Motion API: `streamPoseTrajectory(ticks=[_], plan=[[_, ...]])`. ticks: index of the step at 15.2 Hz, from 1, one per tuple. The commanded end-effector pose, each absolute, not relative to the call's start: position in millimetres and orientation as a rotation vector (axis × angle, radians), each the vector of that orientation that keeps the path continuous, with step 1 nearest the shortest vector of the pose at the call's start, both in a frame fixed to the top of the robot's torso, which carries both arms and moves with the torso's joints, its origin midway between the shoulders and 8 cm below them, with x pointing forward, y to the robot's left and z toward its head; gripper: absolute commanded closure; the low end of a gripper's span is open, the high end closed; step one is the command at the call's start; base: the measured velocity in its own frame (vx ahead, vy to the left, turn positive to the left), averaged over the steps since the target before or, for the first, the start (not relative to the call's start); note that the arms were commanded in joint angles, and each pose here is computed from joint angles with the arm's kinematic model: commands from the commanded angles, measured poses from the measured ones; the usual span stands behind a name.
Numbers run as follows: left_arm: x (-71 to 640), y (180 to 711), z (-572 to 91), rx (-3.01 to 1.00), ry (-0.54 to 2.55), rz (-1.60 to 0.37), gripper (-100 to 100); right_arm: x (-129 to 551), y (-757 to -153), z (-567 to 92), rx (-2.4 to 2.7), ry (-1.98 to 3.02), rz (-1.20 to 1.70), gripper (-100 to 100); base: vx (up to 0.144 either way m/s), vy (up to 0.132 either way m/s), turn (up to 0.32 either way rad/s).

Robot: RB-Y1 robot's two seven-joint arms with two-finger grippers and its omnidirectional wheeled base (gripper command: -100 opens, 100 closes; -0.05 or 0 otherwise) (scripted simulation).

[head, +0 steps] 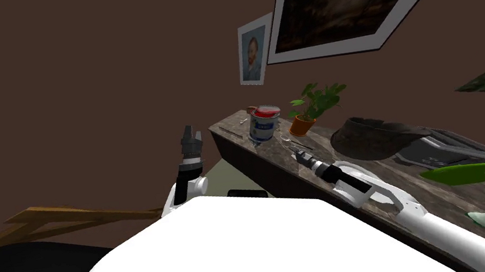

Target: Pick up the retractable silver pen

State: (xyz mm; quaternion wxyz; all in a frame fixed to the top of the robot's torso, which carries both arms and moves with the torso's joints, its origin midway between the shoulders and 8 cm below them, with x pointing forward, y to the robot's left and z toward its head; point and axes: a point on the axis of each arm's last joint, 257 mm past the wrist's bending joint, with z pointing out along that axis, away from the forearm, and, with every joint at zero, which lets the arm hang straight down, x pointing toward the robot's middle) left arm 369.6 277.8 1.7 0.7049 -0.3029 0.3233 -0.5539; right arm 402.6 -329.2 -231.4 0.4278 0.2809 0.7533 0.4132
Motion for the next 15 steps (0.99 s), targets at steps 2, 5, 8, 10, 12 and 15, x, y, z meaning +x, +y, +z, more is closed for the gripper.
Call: streamPoseTrajectory(ticks=[2,5,8,10,12,15], plan=[[370,278,2,-0.673,0.719,-1.232,0,398,-354,-249,0.737,1.954,0.945,-100,-0.005,0.014,0.204],[370,278,2,-0.673,0.719,-1.232,0,393,-376,-263,0.771,2.009,0.869,-100,-0.002,0.016,0.179],[370,278,2,-0.673,0.719,-1.232,0,380,-418,-288,0.860,2.089,0.729,-100,-0.001,0.019,0.216],[370,278,2,-0.673,0.719,-1.232,0,371,-443,-296,0.893,2.130,0.643,-100,0.005,0.021,0.227],[370,278,2,-0.673,0.719,-1.232,0,362,-467,-303,0.930,2.162,0.561,-100,0.008,0.023,0.225],[370,278,2,-0.673,0.719,-1.232,0,353,-496,-305,0.953,2.196,0.463,-100,0.015,0.024,0.216]])
